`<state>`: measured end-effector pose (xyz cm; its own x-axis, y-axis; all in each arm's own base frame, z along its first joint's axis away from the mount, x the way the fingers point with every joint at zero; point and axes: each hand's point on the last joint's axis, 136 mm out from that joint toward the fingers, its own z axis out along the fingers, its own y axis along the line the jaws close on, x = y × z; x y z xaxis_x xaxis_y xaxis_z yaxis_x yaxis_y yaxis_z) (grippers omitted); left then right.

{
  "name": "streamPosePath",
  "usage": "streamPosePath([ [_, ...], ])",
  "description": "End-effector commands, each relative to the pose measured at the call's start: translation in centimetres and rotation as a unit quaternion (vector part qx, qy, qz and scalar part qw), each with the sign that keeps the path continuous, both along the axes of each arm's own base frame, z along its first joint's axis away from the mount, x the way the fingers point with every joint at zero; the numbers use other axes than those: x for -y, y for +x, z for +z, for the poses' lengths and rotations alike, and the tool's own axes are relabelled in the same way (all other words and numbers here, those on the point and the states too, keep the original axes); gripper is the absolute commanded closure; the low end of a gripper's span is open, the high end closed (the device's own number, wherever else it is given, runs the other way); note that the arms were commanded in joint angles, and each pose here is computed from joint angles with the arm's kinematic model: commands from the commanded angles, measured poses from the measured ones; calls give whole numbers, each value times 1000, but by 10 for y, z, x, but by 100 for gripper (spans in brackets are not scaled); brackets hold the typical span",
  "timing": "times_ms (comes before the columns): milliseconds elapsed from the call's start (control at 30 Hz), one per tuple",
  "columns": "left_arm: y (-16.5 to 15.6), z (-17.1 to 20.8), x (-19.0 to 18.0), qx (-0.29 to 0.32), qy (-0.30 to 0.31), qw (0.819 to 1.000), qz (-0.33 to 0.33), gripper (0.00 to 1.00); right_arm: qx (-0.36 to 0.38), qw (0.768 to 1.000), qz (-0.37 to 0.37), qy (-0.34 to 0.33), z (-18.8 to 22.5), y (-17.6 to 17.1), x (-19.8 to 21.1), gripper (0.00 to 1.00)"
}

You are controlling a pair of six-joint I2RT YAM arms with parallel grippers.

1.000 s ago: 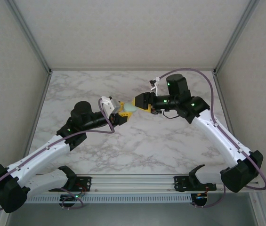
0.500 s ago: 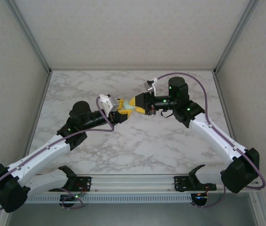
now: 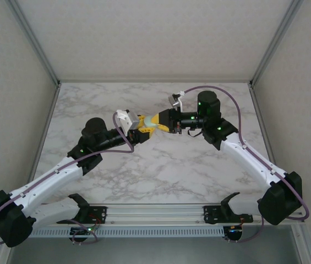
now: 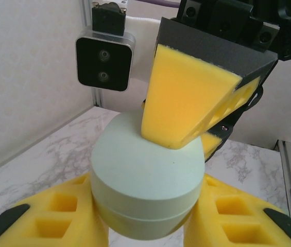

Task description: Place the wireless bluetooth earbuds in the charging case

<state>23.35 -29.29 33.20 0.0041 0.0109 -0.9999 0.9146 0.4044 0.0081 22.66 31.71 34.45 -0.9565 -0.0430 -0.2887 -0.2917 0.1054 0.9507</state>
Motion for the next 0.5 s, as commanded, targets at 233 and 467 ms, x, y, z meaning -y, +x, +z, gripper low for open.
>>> streamPosePath([
  [233,2,0,-2,-1,14,1000,15,53,63,995,-78,-21,-6,13,14,81],
  [467,3,-10,-6,-9,27,999,27,44,55,980,-185,-57,-40,40,45,82],
])
